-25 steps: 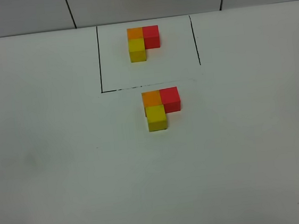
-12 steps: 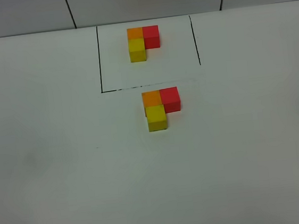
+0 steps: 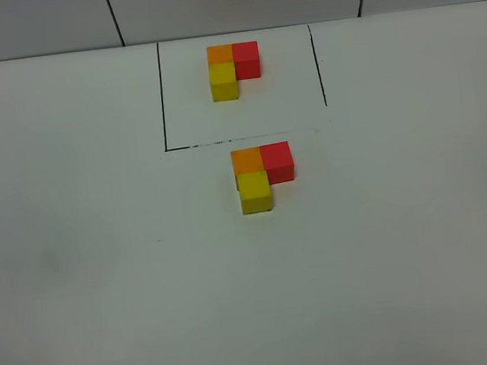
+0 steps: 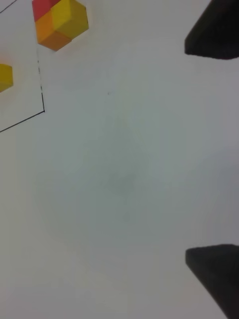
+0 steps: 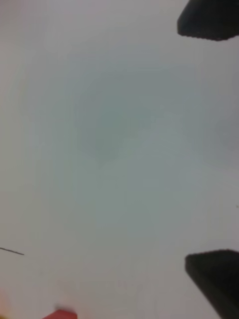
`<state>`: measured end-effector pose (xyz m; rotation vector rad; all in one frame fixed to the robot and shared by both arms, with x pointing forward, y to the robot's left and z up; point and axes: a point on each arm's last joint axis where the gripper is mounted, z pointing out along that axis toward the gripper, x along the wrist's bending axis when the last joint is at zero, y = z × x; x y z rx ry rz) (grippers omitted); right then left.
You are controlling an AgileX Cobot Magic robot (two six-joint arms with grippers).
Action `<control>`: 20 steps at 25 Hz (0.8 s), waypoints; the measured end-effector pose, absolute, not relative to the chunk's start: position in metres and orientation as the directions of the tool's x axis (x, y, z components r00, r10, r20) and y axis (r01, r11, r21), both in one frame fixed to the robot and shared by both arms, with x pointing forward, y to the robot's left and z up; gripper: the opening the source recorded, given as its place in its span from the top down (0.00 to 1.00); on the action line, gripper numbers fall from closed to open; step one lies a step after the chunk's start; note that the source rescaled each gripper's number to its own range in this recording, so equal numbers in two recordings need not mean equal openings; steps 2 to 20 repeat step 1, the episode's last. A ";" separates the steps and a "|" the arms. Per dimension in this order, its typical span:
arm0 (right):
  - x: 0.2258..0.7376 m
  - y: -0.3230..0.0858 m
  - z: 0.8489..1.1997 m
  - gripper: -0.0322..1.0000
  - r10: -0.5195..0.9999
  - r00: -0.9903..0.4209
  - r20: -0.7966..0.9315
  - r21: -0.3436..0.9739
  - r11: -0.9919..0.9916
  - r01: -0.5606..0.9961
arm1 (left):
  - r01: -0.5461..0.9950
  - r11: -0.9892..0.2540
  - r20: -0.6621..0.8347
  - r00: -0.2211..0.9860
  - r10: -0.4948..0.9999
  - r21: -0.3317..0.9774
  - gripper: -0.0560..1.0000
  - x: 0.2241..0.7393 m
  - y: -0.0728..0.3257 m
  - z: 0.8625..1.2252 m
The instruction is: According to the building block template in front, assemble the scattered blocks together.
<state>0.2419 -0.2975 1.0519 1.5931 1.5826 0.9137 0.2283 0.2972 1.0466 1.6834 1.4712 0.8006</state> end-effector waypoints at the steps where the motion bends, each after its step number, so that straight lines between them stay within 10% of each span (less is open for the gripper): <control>1: 0.242 -0.297 1.052 0.24 1.000 0.004 0.005 0.863 -0.006 0.505 | 0.521 -0.060 -0.019 0.144 0.989 0.851 0.28 0.228 0.297 1.047; 20: 0.242 -0.297 1.052 0.24 1.000 0.004 0.005 0.863 -0.006 0.505 | 0.521 -0.060 -0.019 0.144 0.989 0.851 0.28 0.228 0.297 1.047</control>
